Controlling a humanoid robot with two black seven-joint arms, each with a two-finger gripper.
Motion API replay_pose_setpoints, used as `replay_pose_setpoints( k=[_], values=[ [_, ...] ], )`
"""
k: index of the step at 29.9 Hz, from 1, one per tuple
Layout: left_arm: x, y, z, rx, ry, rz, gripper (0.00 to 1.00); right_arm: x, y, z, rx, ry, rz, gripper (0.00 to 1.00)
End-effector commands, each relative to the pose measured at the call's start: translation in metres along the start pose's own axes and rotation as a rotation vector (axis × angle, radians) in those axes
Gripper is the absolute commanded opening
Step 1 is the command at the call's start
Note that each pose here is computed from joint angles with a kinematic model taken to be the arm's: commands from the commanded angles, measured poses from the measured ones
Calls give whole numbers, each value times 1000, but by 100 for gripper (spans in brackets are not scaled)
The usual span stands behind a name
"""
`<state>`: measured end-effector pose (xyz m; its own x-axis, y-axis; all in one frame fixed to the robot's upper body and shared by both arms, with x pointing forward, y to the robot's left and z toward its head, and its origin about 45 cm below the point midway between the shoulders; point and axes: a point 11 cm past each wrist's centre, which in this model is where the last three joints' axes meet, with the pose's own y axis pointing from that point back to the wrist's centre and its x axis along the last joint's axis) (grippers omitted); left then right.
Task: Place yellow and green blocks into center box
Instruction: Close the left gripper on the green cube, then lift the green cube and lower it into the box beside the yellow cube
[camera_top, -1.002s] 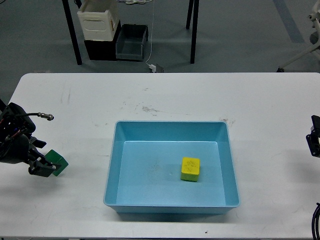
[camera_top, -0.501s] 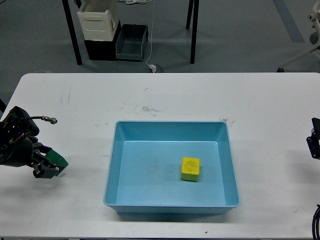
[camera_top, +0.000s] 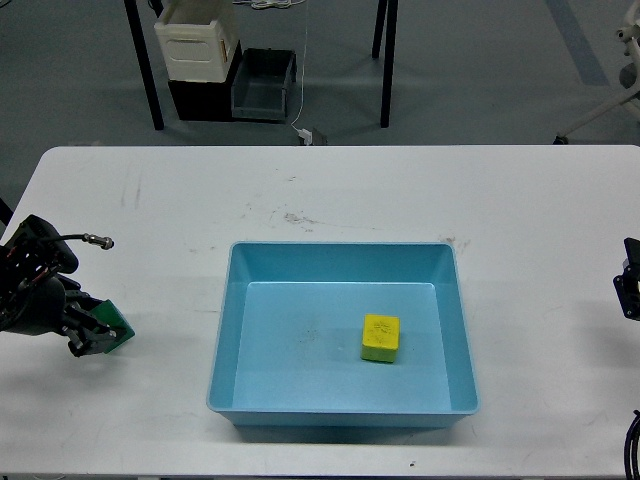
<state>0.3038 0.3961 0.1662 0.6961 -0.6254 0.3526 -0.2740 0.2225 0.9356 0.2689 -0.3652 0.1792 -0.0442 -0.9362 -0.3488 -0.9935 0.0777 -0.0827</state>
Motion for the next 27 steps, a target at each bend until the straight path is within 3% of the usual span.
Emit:
replay_pose_setpoints(
  k=[1,9,13,22,27],
  values=[
    [8,10,-10,31,-1,23,25,0,0,0,1,-2,1,98],
    [114,74,-2,-35,17,323,25,0,-1,-1,5,-2,2,98],
    [164,103,29,-96,-89,434,25,0,0,0,4,-3,3,98],
    [224,89,120,-286,-320,486,25,0,0,0,2,-3,2,98],
    [248,68,164,-286,-536,451,26,0,0,0,2,-3,2,98]
  ],
)
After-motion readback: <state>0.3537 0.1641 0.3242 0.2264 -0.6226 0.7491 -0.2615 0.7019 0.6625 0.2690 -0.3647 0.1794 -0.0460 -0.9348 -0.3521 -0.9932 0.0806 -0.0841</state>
